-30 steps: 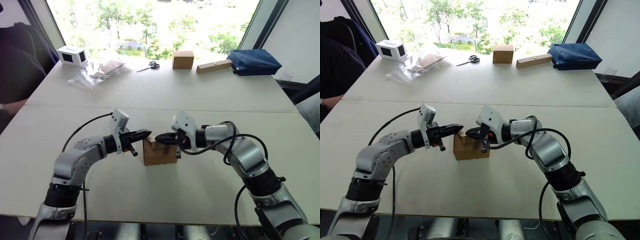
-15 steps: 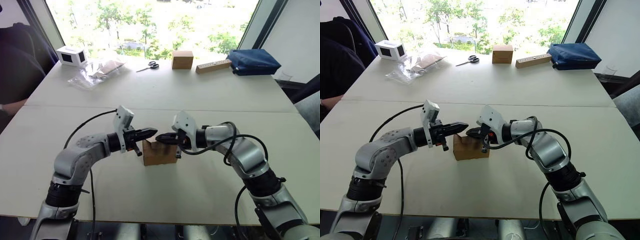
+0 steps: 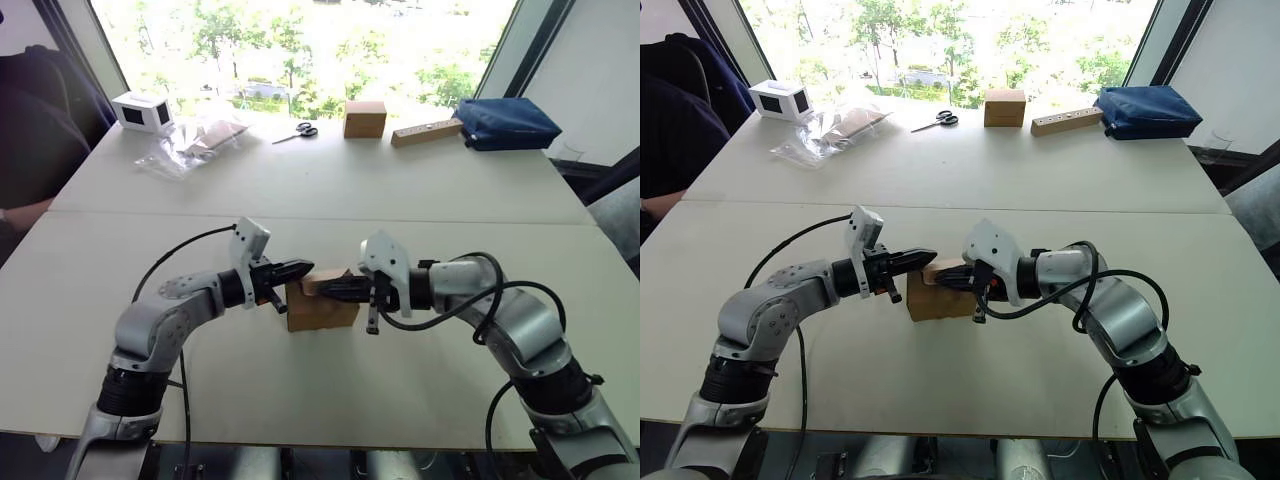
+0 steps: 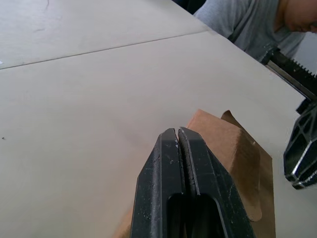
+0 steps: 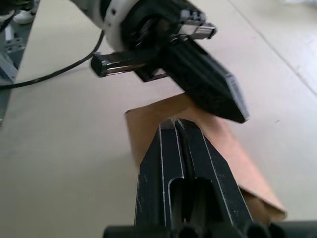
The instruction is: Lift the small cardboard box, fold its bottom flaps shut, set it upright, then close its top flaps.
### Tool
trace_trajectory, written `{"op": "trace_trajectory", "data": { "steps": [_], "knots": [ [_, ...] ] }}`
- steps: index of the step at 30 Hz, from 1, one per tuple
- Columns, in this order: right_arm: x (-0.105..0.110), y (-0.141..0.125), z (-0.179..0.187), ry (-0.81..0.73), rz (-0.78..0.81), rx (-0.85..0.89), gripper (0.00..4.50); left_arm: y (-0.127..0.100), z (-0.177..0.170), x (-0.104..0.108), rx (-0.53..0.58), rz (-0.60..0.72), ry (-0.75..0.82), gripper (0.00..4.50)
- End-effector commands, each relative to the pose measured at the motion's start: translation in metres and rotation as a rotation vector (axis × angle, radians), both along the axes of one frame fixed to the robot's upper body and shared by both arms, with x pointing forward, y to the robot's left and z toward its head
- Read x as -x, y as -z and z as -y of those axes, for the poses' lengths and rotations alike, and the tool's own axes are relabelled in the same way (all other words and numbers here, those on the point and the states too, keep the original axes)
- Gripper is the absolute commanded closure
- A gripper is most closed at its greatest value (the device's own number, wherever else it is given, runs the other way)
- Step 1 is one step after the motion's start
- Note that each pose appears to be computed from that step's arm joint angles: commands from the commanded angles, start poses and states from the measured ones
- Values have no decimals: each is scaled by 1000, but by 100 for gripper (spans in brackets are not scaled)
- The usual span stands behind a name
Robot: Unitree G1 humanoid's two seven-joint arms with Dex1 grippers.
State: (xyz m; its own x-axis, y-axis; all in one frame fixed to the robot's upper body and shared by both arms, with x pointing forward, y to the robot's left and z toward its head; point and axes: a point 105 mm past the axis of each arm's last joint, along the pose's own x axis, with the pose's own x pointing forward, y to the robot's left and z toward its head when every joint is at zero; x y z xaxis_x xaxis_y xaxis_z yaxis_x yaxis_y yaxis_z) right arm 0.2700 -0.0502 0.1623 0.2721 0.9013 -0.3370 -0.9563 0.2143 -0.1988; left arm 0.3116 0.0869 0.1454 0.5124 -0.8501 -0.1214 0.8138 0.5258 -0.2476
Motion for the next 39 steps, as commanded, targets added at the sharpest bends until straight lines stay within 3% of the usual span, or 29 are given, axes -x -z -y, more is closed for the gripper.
{"op": "trace_trajectory", "data": {
  "steps": [1,21,35,39],
  "knots": [
    [6,-1,-5,-13,42,9,450,-15,4,3,25,41,15,446],
    [-13,13,-4,77,32,34,450,-14,5,7,10,27,23,446],
    [-13,8,-5,84,17,32,450,13,-6,9,-47,23,45,446],
    [-15,9,-4,94,19,54,450,10,-3,14,-18,29,81,446]
  ]
}}
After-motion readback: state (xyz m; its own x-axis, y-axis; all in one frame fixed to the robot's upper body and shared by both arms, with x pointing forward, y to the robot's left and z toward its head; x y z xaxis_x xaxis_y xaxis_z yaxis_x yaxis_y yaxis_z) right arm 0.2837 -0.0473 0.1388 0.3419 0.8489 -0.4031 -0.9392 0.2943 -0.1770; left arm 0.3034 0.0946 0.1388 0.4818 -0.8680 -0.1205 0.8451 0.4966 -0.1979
